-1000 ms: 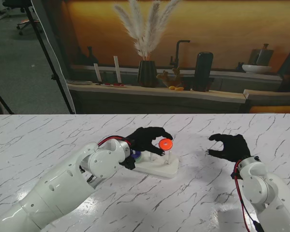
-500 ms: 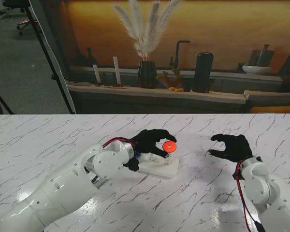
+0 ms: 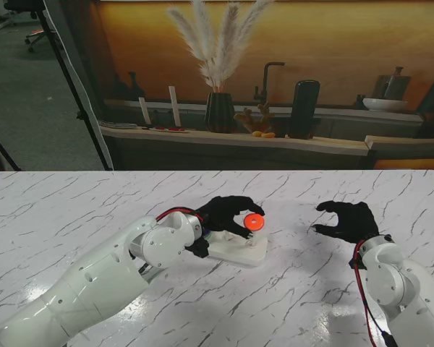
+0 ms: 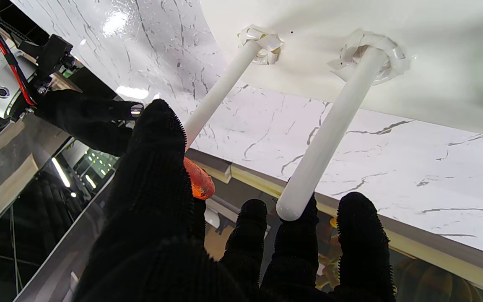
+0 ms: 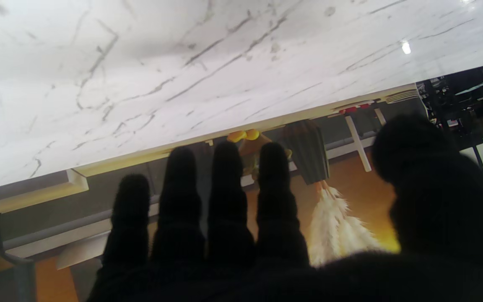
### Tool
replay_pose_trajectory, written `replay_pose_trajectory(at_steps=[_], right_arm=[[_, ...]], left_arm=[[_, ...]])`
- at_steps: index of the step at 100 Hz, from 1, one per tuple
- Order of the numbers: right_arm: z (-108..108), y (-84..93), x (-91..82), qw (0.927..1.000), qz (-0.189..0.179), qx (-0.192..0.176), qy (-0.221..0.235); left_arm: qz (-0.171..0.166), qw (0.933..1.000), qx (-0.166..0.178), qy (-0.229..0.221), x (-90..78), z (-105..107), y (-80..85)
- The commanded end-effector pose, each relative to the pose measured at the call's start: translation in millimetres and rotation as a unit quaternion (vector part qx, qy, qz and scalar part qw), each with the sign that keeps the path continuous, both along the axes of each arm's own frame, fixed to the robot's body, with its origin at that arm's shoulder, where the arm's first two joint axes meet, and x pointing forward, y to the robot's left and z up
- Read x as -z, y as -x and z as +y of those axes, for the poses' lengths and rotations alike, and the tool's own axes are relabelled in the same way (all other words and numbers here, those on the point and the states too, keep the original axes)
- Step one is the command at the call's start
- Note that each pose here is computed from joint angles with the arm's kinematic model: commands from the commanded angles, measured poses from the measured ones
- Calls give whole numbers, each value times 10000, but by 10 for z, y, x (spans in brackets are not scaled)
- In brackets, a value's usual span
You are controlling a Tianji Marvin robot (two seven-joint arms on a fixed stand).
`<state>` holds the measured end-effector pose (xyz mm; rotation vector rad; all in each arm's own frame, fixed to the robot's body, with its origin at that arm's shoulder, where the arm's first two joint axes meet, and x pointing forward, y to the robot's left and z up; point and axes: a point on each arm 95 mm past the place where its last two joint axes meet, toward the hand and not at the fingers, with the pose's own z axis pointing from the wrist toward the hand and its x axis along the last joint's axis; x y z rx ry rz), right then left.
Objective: Move the three rings of the Hanoi Tower from the left rod to the right rod
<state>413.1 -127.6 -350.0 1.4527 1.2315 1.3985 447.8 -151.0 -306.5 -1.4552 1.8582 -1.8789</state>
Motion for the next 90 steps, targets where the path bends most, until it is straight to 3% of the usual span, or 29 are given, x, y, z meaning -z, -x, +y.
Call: replay_pose_trajectory(at_steps=[1, 68, 90], right_arm=[[24, 30, 32, 10000, 42, -15, -3], [9, 43, 55, 10000, 68, 6, -9], [10, 43, 59, 10000, 70, 12, -16]], left_arm=[[54, 9999, 139, 79, 18, -60, 20], [122, 9998, 165, -19, 80, -62, 11], [262, 9996, 118, 39, 175, -69, 35]])
